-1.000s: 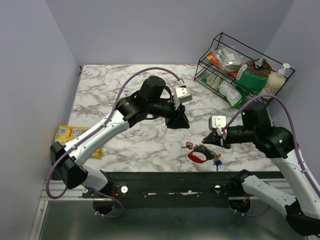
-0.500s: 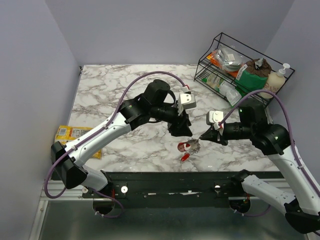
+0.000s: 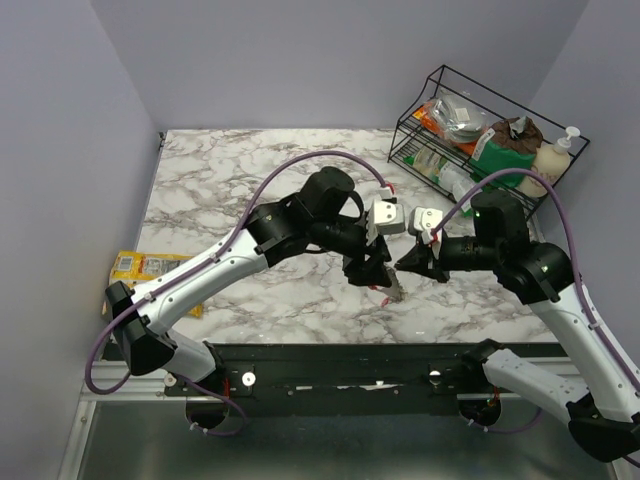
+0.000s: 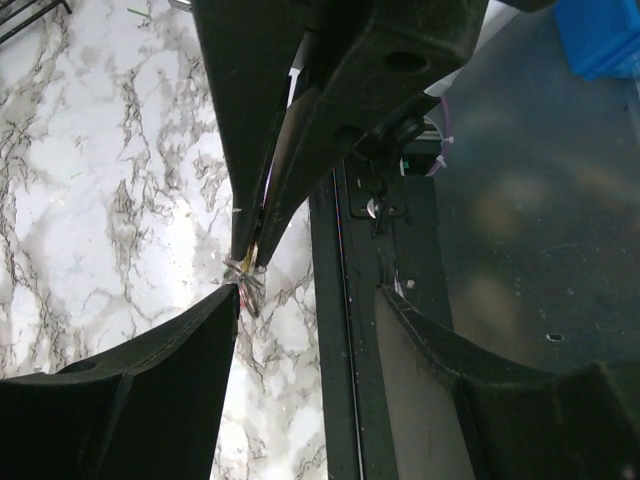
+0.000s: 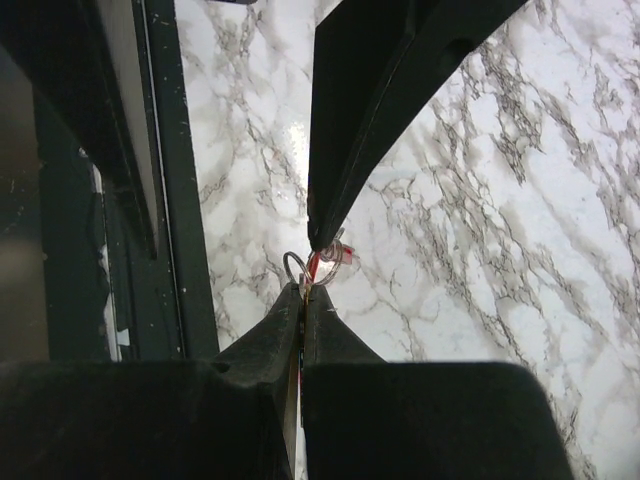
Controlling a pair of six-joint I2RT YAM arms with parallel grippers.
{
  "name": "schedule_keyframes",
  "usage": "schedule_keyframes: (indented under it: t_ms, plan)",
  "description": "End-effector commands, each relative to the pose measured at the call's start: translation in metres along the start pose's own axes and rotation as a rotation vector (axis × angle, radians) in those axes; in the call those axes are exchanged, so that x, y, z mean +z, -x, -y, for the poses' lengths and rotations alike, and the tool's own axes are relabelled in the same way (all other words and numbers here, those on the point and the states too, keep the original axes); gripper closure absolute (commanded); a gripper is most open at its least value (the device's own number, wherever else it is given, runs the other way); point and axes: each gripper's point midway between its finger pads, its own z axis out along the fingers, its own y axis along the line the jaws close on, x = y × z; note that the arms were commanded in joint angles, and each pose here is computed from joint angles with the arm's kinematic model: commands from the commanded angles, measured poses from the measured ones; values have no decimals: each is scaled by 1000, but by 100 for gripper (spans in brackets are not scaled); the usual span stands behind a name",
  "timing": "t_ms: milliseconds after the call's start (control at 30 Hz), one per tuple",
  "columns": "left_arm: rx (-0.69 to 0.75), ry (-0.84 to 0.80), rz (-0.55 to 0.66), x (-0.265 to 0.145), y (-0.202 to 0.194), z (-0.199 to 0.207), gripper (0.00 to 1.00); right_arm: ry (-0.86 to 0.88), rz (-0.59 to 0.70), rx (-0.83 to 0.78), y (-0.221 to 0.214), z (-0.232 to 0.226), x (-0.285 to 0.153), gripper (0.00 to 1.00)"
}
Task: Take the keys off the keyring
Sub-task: Remove the key from the keyring.
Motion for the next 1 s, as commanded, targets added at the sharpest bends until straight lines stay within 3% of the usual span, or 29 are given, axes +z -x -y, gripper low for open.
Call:
schedule_keyframes:
  t_ms: [0, 967]
  plan:
    - [12, 39, -22, 6, 0, -8, 34, -14, 47, -7, 11, 1, -3, 99]
    - [-2, 115, -34, 10, -3, -28, 34, 42, 123, -31, 30, -22, -20, 99]
